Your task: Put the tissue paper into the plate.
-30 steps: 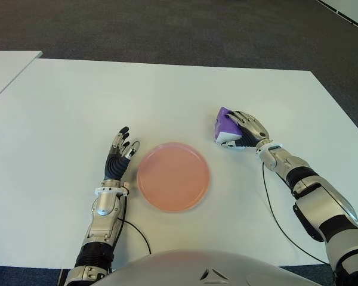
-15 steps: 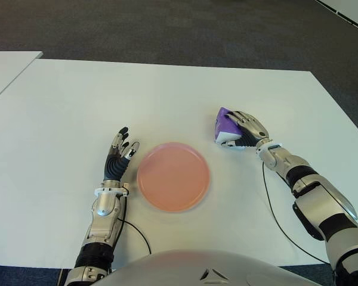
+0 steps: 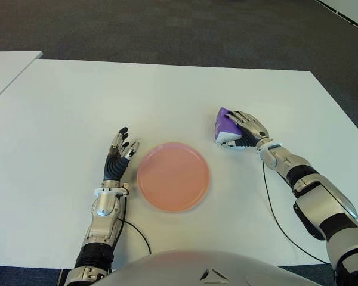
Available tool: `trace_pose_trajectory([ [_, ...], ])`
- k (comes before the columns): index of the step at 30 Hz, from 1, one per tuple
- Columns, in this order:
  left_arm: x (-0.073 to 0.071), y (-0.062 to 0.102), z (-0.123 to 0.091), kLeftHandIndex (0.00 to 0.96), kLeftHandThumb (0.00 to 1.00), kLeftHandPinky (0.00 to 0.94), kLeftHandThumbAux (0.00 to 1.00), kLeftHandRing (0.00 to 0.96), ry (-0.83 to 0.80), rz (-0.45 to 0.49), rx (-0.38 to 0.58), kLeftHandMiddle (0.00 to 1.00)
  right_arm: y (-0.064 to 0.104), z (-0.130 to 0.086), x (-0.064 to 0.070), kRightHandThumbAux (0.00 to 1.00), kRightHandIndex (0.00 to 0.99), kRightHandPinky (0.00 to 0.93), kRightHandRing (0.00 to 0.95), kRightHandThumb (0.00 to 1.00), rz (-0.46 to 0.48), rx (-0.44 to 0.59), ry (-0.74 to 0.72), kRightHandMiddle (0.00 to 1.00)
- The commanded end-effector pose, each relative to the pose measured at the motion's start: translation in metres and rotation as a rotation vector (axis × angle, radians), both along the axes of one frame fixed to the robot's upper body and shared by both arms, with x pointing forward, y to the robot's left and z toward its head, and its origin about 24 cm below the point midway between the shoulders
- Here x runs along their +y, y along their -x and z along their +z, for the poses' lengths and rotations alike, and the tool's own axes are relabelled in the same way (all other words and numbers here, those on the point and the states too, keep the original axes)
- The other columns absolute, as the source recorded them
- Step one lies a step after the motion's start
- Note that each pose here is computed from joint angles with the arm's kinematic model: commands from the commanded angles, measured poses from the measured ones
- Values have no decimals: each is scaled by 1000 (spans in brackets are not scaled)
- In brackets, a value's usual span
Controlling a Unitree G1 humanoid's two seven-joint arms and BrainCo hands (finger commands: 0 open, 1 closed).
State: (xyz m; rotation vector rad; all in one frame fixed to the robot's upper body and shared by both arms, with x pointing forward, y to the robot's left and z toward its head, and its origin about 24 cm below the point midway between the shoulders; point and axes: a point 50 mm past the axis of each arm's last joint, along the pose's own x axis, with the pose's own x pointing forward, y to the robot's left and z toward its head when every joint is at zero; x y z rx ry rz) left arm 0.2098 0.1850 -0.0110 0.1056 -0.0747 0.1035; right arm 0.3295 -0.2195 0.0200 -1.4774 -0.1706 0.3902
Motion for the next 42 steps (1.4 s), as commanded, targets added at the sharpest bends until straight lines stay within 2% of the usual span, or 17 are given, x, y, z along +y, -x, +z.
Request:
trace_pose_trajectory([
  [1, 2, 7, -10, 0, 0, 0, 477, 0, 10, 7, 60, 0, 52, -69, 6, 451, 0, 23, 0, 158, 65, 416, 89, 0],
  [2, 1, 7, -10, 0, 0, 0, 476, 0, 9, 7, 60, 0, 51, -69, 7, 454, 0, 43, 0, 174, 54, 429, 76, 0],
  [3, 1, 7, -10, 0, 0, 0, 475, 0, 9, 7, 60, 0, 51, -69, 8, 460, 48, 115, 56, 219, 46, 435, 68, 48],
  [4, 1, 7, -10, 0, 0, 0, 474, 0, 9, 6, 60, 0, 50, -70, 10, 461, 65, 142, 77, 236, 36, 441, 61, 65],
  [5, 1, 7, -10, 0, 0, 0, 473, 0, 9, 6, 60, 0, 50, -71, 12, 465, 133, 212, 149, 293, 29, 444, 56, 133],
  [7, 1, 8, -10, 0, 0, 0, 472, 0, 9, 6, 61, 0, 49, -73, 14, 468, 193, 273, 212, 345, 12, 440, 52, 191],
  [9, 1, 8, -10, 0, 0, 0, 472, 0, 8, 6, 61, 0, 50, -75, 16, 472, 328, 433, 395, 505, -14, 417, 50, 381],
  [11, 2, 8, -10, 0, 0, 0, 473, 0, 9, 7, 61, 0, 51, -77, 17, 473, 384, 496, 468, 571, -33, 385, 52, 456],
  [12, 2, 8, -10, 0, 0, 0, 474, 0, 9, 9, 62, 0, 52, -78, 18, 554, 401, 546, 531, 626, -46, 350, 53, 520],
  [14, 2, 9, -10, 0, 0, 0, 476, 0, 9, 11, 62, 0, 52, -80, 19, 626, 418, 629, 620, 678, -61, 311, 55, 603],
  [18, 3, 10, -10, 0, 0, 0, 477, 0, 8, 13, 63, 0, 53, -79, 21, 688, 434, 767, 744, 728, -73, 257, 31, 723],
  [25, 3, 10, -11, 0, 0, 0, 472, 0, 1, 15, 67, 0, 53, -75, 23, 707, 439, 863, 835, 745, -71, 205, -28, 825],
  [33, 3, 10, -12, 0, 0, 0, 468, 0, 1, 10, 58, 0, 53, -74, 21, 711, 438, 875, 870, 748, -123, 266, -146, 875],
  [42, 3, 9, -11, 0, 0, 0, 463, 0, 4, 5, 59, 0, 56, -77, 17, 712, 438, 880, 885, 748, -129, 286, -143, 891],
])
